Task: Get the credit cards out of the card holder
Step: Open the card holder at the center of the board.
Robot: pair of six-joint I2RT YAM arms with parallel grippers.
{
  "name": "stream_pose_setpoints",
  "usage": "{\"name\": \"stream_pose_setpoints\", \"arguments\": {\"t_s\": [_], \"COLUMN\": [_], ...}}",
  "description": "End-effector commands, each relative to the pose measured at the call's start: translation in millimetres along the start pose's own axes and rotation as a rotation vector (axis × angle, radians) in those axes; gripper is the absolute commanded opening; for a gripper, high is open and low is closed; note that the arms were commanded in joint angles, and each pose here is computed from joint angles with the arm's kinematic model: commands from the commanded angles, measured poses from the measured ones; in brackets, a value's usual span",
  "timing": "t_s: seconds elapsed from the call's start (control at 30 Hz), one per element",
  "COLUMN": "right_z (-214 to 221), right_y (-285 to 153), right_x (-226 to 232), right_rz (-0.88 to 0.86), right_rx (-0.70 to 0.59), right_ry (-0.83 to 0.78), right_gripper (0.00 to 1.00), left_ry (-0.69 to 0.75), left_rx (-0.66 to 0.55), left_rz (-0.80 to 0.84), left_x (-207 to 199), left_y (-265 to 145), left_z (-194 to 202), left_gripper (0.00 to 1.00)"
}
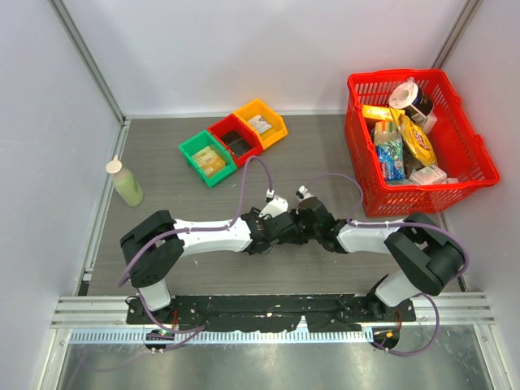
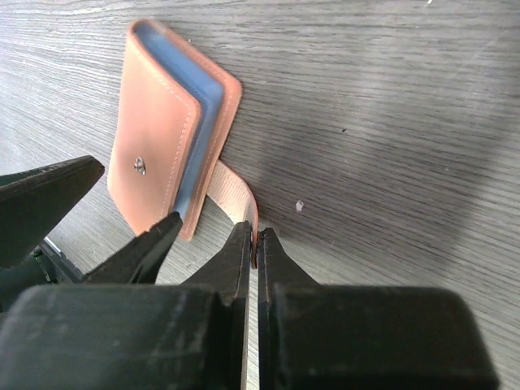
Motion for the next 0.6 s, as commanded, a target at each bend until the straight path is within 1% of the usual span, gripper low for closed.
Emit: {"name": "stream_pose_setpoints", "arguments": {"t_s": [0.0,0.23,0.27,0.37,0.57], "right_z": [-4.2,-3.5,-2.8,-1.6,-2.6], "right_y": [-1.5,-0.9,-0.7,-0.9,-1.9], "right_x": [3.3,4.0,2.9,2.7,2.3], "right_rz": [-0.023,-0.026,-0.019,-0.023,-0.008], "right_rx": [-0.027,-0.001,0.015,0.026,0.033], "right_ry": [-0.012,-0.043,-0.054,-0.058,-0.078], "right_gripper": [0.01,0.01,0.01,0.01,0.01], "left_ry": [-0.009,-0.040,-0.062,-0.080,-0.143], "left_rx": [-0.076,-0.114,-0.113,-0.098,-0.052], "left_rz": [-0.039,-0.069,-0.077,-0.092,-0.074], "left_x": [6.7,22.1,32.6,45.4,63.0], "left_y": [-12.7,-21.4,-18.4,-13.3,0.1], "left_z": [-17.5,-30.6,-34.7,-36.7,-30.2], "left_gripper": [0.52,0.39,0.36,0.33,0.19]}}
Point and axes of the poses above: each gripper's point midway between its finger pads, its own y axis out along the fingers, its own x axis along the line the jaws close on, z = x × y, the point moved 9 cm from there along -y, back along the fingers, and after that the axes turned 2 degrees about -y, right-handed, at the moved point
